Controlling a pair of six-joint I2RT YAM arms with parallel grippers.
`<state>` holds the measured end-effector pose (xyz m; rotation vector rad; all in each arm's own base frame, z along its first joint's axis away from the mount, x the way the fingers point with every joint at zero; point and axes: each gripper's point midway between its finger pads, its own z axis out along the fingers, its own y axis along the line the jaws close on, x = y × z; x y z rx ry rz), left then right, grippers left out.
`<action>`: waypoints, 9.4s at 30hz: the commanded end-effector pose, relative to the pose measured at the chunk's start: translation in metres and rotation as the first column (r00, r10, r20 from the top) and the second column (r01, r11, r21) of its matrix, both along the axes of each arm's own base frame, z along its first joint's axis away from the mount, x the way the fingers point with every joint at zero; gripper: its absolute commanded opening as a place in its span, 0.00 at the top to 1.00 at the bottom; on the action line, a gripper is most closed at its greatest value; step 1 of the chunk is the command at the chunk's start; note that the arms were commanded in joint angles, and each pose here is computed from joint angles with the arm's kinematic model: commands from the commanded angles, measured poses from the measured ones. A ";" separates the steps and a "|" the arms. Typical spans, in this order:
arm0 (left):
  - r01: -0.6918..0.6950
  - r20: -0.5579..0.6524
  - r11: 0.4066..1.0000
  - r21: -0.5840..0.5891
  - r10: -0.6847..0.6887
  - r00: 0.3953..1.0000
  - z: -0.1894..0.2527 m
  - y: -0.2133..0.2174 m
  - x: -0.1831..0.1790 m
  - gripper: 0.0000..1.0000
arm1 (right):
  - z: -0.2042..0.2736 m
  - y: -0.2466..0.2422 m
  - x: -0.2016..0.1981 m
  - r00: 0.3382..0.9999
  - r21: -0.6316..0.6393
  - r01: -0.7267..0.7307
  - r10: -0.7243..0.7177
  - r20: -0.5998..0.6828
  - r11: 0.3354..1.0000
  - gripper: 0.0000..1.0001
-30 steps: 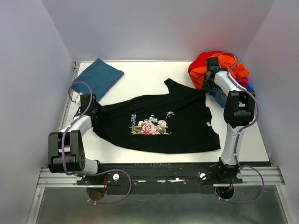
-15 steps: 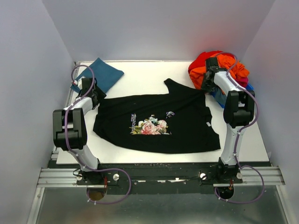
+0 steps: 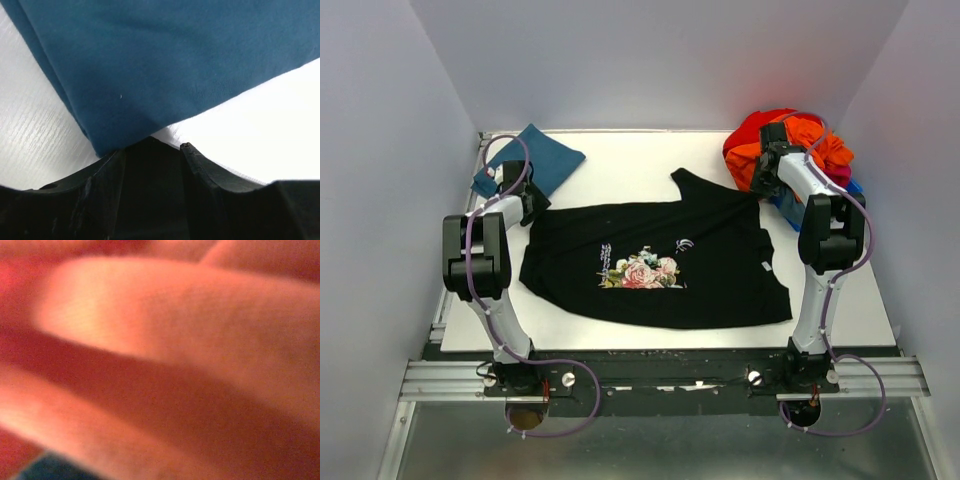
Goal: Fold and stack the t-shirts
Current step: Fold the flattened tshirt in 1/3 of the way, then grap the side of the flattened tshirt furthest away from the robot with both arms
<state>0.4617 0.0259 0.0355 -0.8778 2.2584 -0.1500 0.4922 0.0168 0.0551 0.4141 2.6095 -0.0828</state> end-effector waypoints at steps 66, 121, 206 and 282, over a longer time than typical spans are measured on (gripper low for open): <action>-0.033 0.099 0.989 0.141 0.019 0.995 0.092 0.004 -0.010 0.01 | 0.081 0.064 -0.053 0.975 0.150 -0.128 0.097 0.198 0.980 0.37; 0.229 -0.410 0.973 0.038 -0.194 0.891 0.011 -0.025 -0.168 0.79 | -0.045 0.359 -0.285 0.733 0.759 -0.538 0.648 0.207 0.366 0.99; -0.117 -0.016 0.993 0.020 0.117 0.993 0.092 0.033 -0.164 0.10 | -0.040 0.346 -0.271 0.756 0.680 -0.566 0.623 0.203 0.466 0.99; 0.083 0.100 0.974 0.209 -0.106 0.989 0.072 -0.005 0.036 1.00 | 0.011 0.339 -0.245 0.671 0.496 -0.728 0.640 0.374 0.473 0.86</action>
